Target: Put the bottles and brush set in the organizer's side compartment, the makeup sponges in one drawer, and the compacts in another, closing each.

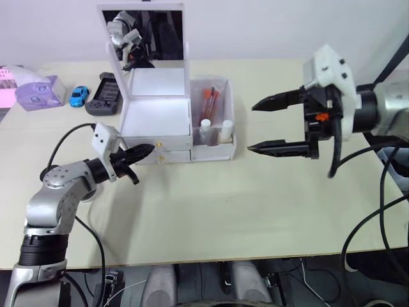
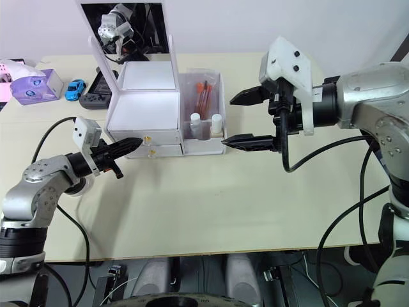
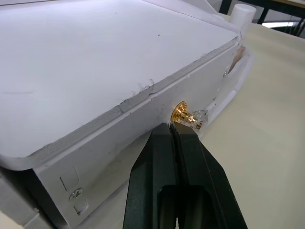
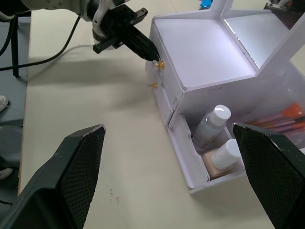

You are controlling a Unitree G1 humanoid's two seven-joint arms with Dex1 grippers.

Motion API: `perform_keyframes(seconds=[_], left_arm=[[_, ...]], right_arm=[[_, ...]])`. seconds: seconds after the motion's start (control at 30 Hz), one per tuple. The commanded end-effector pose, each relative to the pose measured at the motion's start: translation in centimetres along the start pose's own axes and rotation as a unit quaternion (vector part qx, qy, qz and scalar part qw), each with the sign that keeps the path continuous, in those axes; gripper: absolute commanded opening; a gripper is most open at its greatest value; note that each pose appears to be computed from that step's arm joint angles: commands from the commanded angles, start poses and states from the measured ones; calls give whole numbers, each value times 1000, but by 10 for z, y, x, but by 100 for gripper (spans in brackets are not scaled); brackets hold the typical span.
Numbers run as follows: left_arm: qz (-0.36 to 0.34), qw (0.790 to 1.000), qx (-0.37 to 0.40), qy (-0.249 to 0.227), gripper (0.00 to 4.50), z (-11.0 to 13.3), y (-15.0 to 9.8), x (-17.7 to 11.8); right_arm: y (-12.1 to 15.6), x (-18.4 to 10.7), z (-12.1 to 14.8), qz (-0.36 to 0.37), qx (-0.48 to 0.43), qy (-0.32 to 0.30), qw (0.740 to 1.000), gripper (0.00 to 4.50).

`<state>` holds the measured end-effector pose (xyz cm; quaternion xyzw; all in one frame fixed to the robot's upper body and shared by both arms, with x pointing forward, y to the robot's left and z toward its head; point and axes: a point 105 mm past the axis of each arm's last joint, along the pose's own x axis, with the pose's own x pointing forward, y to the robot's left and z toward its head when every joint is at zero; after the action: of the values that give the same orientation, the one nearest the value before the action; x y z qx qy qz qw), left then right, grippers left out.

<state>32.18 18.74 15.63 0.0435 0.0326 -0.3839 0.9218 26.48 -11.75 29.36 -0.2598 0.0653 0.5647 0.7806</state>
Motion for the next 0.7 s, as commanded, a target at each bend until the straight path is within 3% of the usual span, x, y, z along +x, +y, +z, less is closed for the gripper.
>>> perform_keyframes(seconds=[0.03, 0.2, 0.4, 0.53, 0.67, 0.7], left_arm=[[-2, 1000, 25, -12, 5, 10, 0, 5], [-7, 1000, 27, -7, 5, 9, -3, 2], [-47, 999, -8, -10, 5, 9, -18, -16], [-32, 999, -4, 0, 133, 13, -8, -46], [21, 1000, 18, 12, 358, 22, 20, -80], [63, 998, 29, 9, 396, 26, 38, -93]], right_arm=[[-1, -9, 9, -19, -19, -7, 1000, 450], [0, -10, 7, -13, -6, -11, 1000, 450], [-6, -14, -22, -23, 78, 3, 997, 450], [-38, -29, -37, -135, 111, -54, 983, 450], [-33, -43, -76, -173, 150, -56, 972, 450], [-35, -54, -97, -208, 156, -53, 964, 450]])
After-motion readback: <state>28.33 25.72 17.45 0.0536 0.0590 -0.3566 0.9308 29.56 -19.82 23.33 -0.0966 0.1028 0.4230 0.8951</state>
